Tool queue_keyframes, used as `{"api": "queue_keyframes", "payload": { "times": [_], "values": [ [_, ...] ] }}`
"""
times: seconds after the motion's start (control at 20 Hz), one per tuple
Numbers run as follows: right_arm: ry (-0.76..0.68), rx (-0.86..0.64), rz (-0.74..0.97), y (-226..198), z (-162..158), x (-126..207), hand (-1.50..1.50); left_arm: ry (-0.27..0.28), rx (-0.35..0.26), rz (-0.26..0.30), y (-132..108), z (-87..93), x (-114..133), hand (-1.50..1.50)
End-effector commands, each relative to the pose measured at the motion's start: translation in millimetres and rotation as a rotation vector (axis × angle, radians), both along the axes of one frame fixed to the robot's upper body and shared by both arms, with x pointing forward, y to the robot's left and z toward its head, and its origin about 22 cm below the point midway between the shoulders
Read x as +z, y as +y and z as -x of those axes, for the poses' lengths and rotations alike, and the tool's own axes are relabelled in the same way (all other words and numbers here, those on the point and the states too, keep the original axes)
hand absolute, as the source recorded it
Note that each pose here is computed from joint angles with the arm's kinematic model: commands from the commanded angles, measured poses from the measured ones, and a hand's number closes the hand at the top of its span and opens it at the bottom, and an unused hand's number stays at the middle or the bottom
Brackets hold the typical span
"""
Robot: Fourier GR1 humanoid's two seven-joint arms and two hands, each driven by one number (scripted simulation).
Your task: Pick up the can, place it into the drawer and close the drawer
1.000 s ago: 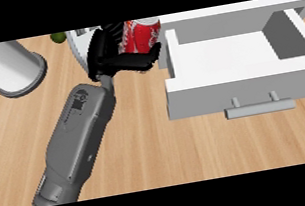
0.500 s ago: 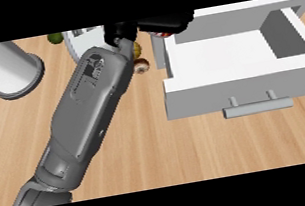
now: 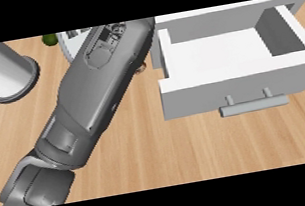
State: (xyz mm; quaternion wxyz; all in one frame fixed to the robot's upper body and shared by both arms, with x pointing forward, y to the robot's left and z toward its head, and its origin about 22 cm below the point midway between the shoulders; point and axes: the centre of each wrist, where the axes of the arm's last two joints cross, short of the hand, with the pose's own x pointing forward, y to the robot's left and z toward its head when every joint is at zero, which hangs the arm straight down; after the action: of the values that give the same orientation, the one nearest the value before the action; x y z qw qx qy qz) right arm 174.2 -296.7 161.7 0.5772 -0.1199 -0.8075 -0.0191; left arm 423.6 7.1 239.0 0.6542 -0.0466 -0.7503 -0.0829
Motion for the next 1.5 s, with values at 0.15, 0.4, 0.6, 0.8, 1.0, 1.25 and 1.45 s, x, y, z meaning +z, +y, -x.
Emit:
{"api": "queue_keyframes", "payload": {
  "times": [0.15,0.4,0.6,0.8,1.0,1.25,1.45],
  "values": [
    [-0.009,0.011,-0.005,-3,-5,-5,-1.50,0.005,0.018,-0.056,-19,-4.9,14,1.50],
    [-0.007,0.021,-0.013,-8,7,0,-1.50,0.012,0.043,-0.076,-23,-8.6,19,1.50],
    [-0.020,0.026,-0.011,9,-3,14,-1.50,-0.001,0.091,-0.094,-31,-5.8,26,1.50],
    [-0.036,0.069,0.009,3,-8,12,-1.50,-0.007,0.180,-0.093,-27,-9.8,10,-1.50],
    [-0.032,0.066,0.001,13,-18,7,-1.50,-0.031,0.211,-0.084,-22,-13.7,4,-1.50],
    [-0.051,0.049,0.149,9,-18,22,-1.50,-0.037,0.225,-0.069,-30,-10.0,19,-1.50],
    [-0.095,0.094,0.259,10,-23,29,-1.50,-0.011,0.240,-0.025,-28,-12.0,19,-1.50]
  ]
}}
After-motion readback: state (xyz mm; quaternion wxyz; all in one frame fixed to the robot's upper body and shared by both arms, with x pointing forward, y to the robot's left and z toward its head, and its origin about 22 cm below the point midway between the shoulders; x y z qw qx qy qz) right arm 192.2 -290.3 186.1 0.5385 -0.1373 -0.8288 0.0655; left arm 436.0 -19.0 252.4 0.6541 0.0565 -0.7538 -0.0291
